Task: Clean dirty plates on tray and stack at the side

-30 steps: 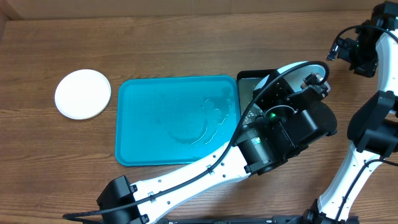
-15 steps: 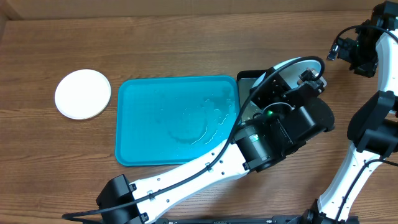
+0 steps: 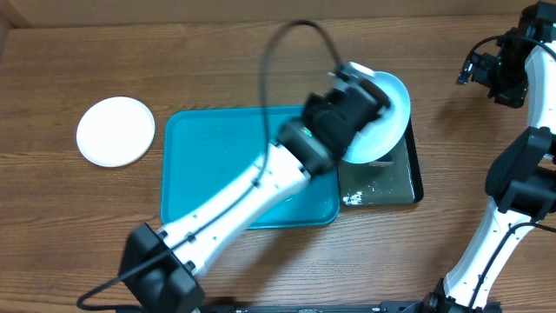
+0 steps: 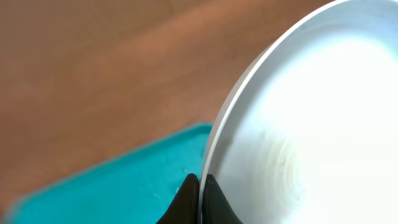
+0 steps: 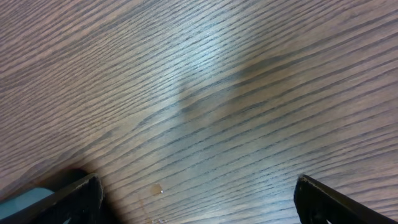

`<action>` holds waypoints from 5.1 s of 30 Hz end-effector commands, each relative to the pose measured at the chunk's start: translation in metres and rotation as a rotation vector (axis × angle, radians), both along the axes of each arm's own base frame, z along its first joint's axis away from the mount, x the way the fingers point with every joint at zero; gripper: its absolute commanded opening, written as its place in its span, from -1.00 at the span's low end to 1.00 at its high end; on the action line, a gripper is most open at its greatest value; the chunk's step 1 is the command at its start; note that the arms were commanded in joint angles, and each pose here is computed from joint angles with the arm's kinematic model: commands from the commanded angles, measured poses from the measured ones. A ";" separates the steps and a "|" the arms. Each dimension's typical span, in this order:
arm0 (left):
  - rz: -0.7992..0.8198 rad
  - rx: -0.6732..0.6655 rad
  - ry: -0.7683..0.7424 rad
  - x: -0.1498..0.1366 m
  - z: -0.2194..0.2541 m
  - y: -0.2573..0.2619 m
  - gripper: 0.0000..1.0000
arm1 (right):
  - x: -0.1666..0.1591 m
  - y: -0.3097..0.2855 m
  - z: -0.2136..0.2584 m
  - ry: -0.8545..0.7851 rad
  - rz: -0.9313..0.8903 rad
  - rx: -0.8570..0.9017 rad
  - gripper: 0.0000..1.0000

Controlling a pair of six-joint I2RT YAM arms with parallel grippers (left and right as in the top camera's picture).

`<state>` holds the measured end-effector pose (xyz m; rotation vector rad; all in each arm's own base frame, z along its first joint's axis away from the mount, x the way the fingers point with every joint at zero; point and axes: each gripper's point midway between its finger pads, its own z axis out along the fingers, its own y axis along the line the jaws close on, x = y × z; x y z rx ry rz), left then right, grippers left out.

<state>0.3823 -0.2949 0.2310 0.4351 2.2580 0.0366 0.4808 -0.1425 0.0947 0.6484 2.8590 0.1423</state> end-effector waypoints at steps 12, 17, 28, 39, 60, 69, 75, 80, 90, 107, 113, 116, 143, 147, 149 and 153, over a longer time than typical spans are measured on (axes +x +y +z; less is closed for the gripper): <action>0.098 -0.666 0.724 0.023 -0.072 0.103 -0.92 | 0.004 -0.003 0.017 -0.042 -0.004 -0.013 1.00; 0.288 -0.711 0.766 0.035 -0.090 0.175 -0.92 | 0.004 -0.003 0.017 -0.042 -0.004 -0.013 1.00; 0.772 -0.675 0.691 0.024 -0.111 0.356 -0.92 | 0.004 -0.003 0.017 -0.042 -0.004 -0.013 1.00; 1.192 -0.444 0.596 -0.029 -0.122 0.493 -0.92 | 0.004 -0.003 0.017 -0.042 -0.004 -0.013 1.00; 1.339 -0.311 0.393 -0.020 -0.115 0.545 -0.92 | 0.004 -0.003 0.017 -0.042 -0.004 -0.013 1.00; 1.297 -0.376 0.386 -0.011 -0.133 0.537 -0.92 | 0.004 -0.003 0.017 -0.042 -0.004 -0.013 1.00; 1.162 -0.452 0.398 0.005 -0.133 0.520 0.08 | 0.004 -0.003 0.017 -0.042 -0.004 -0.013 1.00; 1.135 -0.463 0.436 0.001 -0.136 0.512 0.50 | 0.004 -0.003 0.017 -0.042 -0.004 -0.013 1.00; 0.468 -0.625 0.460 0.039 -0.116 0.415 1.00 | 0.004 -0.003 0.017 -0.042 -0.004 -0.013 1.00; 0.369 -0.597 0.491 0.050 -0.116 0.370 1.00 | 0.004 -0.003 0.017 -0.042 -0.004 -0.013 1.00; 0.369 -0.597 0.490 0.050 -0.116 0.370 1.00 | 0.004 -0.003 0.017 -0.042 -0.004 -0.013 1.00; 0.369 -0.597 0.490 0.050 -0.116 0.370 1.00 | 0.004 -0.003 0.017 -0.042 -0.004 -0.013 1.00; 0.369 -0.597 0.490 0.050 -0.116 0.370 0.99 | 0.004 -0.003 0.017 -0.043 -0.004 -0.013 1.00; 0.369 -0.597 0.490 0.050 -0.116 0.370 1.00 | 0.004 -0.003 0.015 -0.039 -0.004 -0.012 1.00; 0.369 -0.597 0.490 0.050 -0.116 0.370 1.00 | 0.004 -0.002 0.017 -0.043 -0.003 -0.014 1.00; 0.369 -0.597 0.490 0.050 -0.116 0.370 1.00 | 0.007 0.007 0.024 -0.057 0.017 -0.018 1.00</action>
